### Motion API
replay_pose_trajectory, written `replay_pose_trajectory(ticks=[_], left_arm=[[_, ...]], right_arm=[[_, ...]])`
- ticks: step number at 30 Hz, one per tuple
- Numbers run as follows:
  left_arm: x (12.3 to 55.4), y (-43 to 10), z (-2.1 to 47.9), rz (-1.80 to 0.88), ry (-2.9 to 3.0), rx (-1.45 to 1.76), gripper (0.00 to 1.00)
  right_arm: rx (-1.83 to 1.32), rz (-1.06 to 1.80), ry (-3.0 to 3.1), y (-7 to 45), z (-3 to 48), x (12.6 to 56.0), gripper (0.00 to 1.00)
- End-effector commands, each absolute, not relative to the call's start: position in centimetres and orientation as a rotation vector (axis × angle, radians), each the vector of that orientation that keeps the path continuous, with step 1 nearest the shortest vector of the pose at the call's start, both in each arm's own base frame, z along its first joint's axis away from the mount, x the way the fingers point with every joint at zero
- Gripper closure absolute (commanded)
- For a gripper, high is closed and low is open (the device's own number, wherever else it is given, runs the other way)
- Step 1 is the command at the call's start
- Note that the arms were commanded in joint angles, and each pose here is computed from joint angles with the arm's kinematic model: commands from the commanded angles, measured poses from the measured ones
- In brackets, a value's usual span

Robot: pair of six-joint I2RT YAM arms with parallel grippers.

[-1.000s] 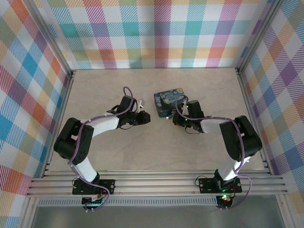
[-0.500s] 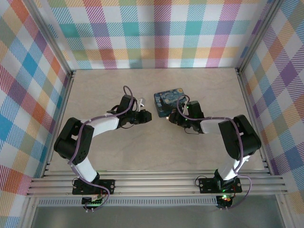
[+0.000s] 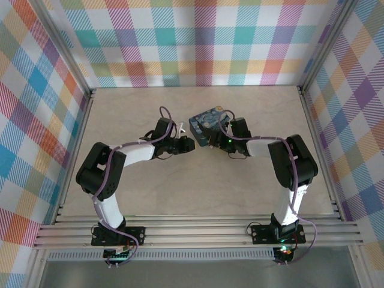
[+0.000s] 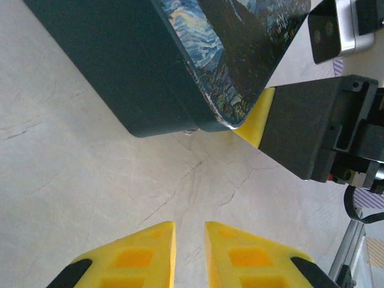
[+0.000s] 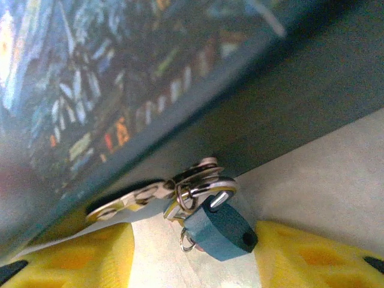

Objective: Unlock the padlock with the key

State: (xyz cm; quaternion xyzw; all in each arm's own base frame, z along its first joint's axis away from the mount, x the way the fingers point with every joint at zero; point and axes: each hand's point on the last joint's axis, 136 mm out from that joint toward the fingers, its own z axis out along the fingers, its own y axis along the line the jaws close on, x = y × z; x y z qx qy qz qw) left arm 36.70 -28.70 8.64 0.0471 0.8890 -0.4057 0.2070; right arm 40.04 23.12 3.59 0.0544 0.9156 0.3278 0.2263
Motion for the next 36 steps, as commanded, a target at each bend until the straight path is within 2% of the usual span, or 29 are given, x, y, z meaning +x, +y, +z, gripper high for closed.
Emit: replay_pose_trajectory(ticks=[1, 7, 12, 15, 27, 36], left_arm=[[37.7, -29.4, 9.8, -1.160, 2.434, 0.144, 0.80], [37.7, -29.4, 9.5, -1.151, 2.453, 0.138, 0.80], [37.9, -29.4, 9.2, -1.139, 2.466, 0.133, 0.80], [38.0, -29.4, 9.1, -1.134, 2.471, 0.128, 0.80], [37.9, -29.0, 9.0, -1.105, 2.479, 0.112, 0.80], [38.4, -28.9, 9.6, -1.095, 2.461, 0.103, 0.80]], right_arm=[[0.103, 0.823, 2.617, 23.0, 1.7, 39.3, 0.49], [0.096, 0.818, 2.630, 23.2, 0.9, 39.3, 0.60], [0.070, 0.836, 2.596, 23.5, 1.5, 39.7, 0.81], [0.044, 0.857, 2.576, 23.9, 2.1, 39.9, 0.88], [-0.012, 0.946, 2.496, 24.7, 4.8, 39.8, 1.00], [0.198, 0.967, 2.478, 23.8, 5.4, 40.4, 1.00]])
